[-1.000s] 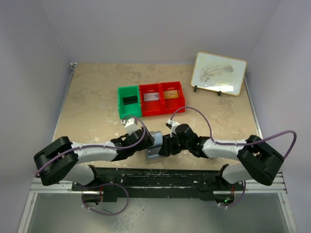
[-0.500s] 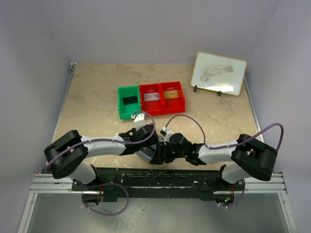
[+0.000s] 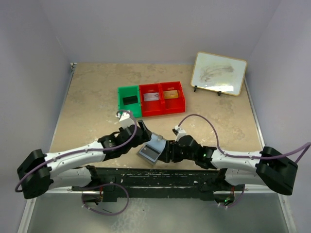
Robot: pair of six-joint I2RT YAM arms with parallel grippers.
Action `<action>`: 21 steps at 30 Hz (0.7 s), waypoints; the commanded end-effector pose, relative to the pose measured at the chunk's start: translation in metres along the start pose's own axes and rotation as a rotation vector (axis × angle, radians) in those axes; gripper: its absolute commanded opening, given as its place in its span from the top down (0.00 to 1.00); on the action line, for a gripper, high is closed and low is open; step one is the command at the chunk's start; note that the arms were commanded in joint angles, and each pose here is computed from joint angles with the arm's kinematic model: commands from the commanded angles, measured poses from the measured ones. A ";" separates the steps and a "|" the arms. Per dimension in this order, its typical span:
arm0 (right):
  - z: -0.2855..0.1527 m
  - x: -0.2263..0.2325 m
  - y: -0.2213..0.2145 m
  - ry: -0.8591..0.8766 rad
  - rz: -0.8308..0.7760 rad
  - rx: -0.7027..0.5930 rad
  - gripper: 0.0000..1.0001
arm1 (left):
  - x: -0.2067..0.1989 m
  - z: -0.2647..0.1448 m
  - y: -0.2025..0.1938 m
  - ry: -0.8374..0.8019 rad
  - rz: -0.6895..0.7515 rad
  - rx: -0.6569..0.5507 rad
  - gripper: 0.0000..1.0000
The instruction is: Take the credit cards out of the card holder
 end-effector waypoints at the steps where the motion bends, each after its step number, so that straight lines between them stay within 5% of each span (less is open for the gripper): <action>1: -0.006 0.014 0.034 -0.029 -0.070 -0.112 0.39 | 0.030 -0.015 -0.013 0.024 -0.065 0.054 0.29; 10: 0.014 0.038 0.083 0.104 -0.175 -0.105 0.45 | 0.061 -0.030 -0.039 -0.051 -0.222 0.162 0.37; 21: 0.050 0.035 0.076 0.124 -0.201 0.031 0.49 | 0.055 -0.021 -0.058 -0.103 -0.299 0.211 0.59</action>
Point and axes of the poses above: each gripper's point midway between its finger pads, its own z axis out along the fingers, its own x axis along the line the jaws close on, y = z × x, the point moved 8 cm from there along -z, back along the fingers, and after that the axes turned 2 degrees about -z, right-handed, at the moved point
